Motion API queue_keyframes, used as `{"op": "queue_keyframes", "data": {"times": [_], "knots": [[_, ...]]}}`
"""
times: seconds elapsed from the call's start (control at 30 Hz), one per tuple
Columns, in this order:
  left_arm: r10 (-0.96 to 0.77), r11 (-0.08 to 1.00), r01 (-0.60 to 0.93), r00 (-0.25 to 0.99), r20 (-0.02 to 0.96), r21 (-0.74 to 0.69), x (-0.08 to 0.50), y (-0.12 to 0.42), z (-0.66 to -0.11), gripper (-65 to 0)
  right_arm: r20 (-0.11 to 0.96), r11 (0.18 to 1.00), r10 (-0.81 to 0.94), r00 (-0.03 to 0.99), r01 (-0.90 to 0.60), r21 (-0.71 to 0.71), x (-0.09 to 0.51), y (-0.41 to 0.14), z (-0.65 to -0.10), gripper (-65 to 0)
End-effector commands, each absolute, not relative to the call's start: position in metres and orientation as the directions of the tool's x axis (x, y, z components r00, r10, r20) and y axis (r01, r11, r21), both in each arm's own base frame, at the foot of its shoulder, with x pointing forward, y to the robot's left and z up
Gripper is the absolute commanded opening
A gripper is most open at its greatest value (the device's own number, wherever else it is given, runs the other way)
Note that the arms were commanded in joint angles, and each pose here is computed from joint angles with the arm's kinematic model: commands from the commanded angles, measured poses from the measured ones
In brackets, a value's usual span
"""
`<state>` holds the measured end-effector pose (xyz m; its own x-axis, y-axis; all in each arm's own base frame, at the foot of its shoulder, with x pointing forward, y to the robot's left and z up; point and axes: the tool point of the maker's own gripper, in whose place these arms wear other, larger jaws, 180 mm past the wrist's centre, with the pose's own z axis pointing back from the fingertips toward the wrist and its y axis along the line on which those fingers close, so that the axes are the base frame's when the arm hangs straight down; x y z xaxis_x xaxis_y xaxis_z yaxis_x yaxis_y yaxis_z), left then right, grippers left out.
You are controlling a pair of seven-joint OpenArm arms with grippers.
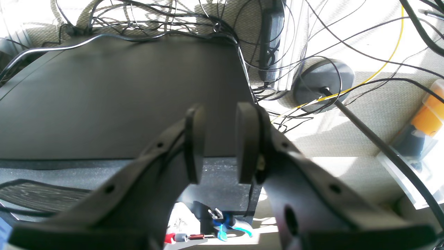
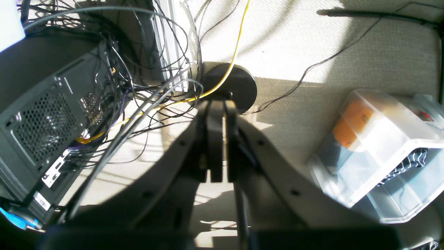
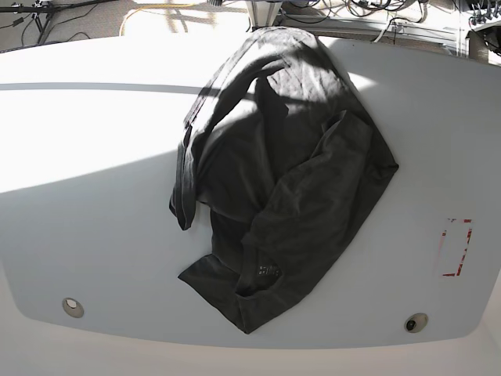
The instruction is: Fold the T-shirt properly
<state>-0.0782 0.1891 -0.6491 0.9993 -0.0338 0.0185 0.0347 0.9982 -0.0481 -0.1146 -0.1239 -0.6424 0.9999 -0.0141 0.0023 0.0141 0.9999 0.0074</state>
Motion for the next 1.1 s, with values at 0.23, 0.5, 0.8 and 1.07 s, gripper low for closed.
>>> {"op": "queue_keyframes", "data": {"times": [0.23, 0.5, 0.8, 1.07], "knots": [[-0.046, 0.998, 0.047, 0.999, 0.016, -0.042, -0.103, 0.196, -0.640, -51.2, 0.009, 1.000, -0.012, 1.000, 0.012, -0.004, -0.132, -0.130, -0.632, -64.8], [-0.050, 0.997, 0.053, 0.998, 0.049, -0.056, -0.112, 0.190, -0.633, -51.1, 0.029, 1.000, -0.007, 1.000, 0.007, -0.002, -0.142, -0.130, -0.622, -65.0], [-0.070, 0.995, 0.076, 0.994, 0.083, -0.069, -0.127, 0.184, -0.618, -51.2, 0.055, 1.000, -0.007, 0.998, 0.007, 0.005, -0.159, -0.126, -0.600, -65.0], [-0.081, 0.992, 0.095, 0.983, 0.162, -0.085, -0.117, 0.176, -0.603, -51.2, 0.102, 1.000, -0.008, 0.995, 0.008, 0.005, -0.161, -0.126, -0.580, -65.0]]}}
